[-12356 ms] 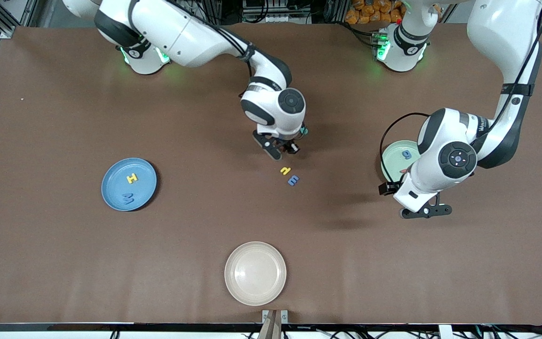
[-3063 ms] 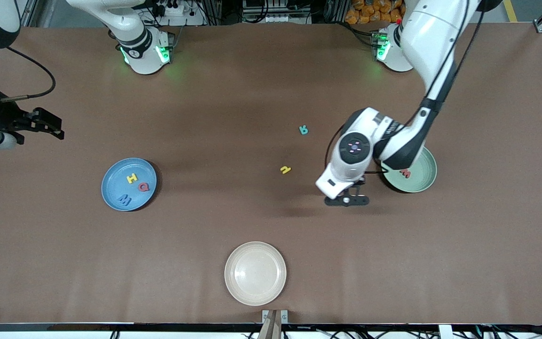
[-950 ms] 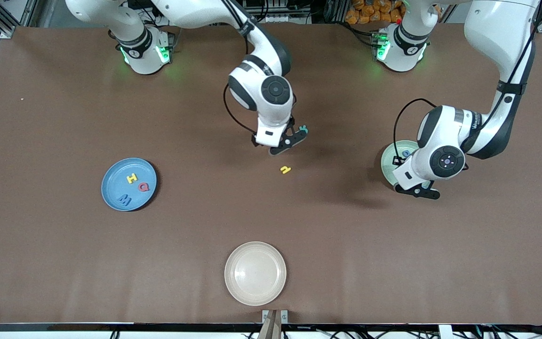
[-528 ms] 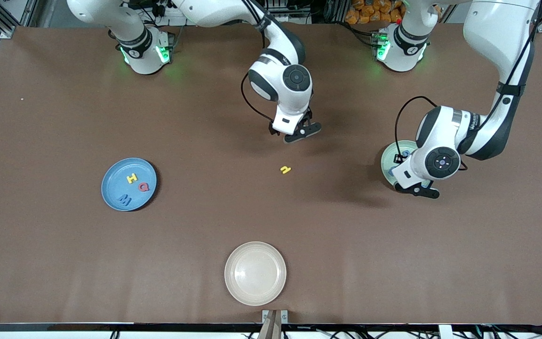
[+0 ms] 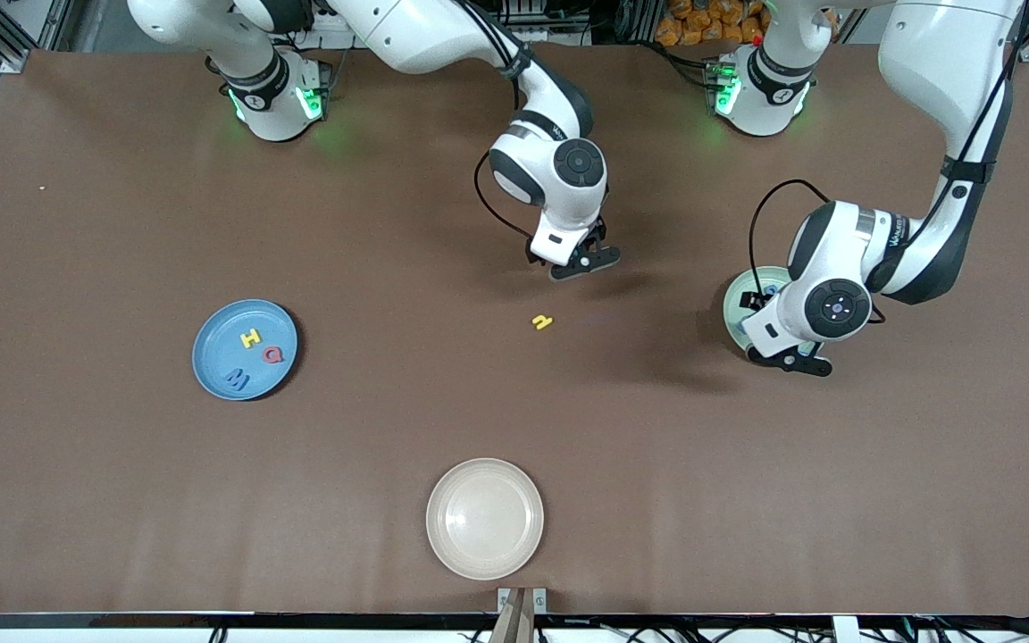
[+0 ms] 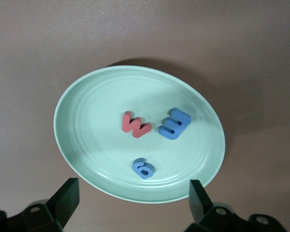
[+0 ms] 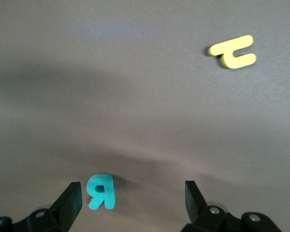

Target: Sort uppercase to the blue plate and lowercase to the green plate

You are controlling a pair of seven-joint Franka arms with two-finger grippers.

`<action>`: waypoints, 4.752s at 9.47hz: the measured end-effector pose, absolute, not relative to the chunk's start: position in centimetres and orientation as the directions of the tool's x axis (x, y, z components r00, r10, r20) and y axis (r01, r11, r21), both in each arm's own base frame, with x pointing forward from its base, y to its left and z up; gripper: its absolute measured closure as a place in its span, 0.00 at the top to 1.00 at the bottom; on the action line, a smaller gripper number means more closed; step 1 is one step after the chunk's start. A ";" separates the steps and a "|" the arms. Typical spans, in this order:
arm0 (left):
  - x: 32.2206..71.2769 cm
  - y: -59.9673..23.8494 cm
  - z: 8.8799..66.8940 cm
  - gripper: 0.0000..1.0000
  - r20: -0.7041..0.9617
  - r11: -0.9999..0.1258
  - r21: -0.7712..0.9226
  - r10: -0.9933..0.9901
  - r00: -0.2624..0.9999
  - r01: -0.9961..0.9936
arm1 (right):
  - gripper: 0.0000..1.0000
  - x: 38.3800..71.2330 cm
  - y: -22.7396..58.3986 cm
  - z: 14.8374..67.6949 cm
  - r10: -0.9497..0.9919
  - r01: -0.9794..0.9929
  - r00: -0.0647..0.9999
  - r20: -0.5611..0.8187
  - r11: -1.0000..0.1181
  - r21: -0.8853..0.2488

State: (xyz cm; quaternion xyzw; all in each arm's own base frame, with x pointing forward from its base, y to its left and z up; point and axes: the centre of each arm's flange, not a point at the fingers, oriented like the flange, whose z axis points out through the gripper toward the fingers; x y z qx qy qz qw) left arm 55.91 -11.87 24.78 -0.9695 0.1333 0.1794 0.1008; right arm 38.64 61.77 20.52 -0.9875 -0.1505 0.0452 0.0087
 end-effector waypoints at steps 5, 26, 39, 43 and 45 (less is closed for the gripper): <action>56.0 -12.2 24.9 1.00 -0.371 -0.943 -0.147 -0.228 0.900 -0.299 | 0.88 36.2 63.1 19.0 0.284 0.284 0.954 -0.100 -0.959 -0.014; 57.6 -20.3 26.6 1.00 -0.259 -0.971 -0.189 -0.094 0.961 -0.145 | 0.28 56.0 41.8 27.9 -0.072 -0.025 0.955 -0.287 -0.986 0.163; 54.5 -43.5 24.6 1.00 -0.124 -0.910 -0.059 0.415 0.901 0.411 | 0.28 67.9 4.5 26.3 -0.285 -0.232 0.872 -0.398 -0.956 0.177; 51.7 -47.2 20.9 1.00 -0.101 -0.887 0.002 0.459 0.882 0.462 | 0.30 66.7 1.8 22.3 -0.314 -0.249 0.830 -0.461 -0.948 0.199; 51.4 -46.2 19.3 1.00 -0.090 -0.882 0.026 0.467 0.879 0.471 | 0.56 66.4 1.8 21.0 -0.316 -0.246 0.822 -0.475 -0.947 0.205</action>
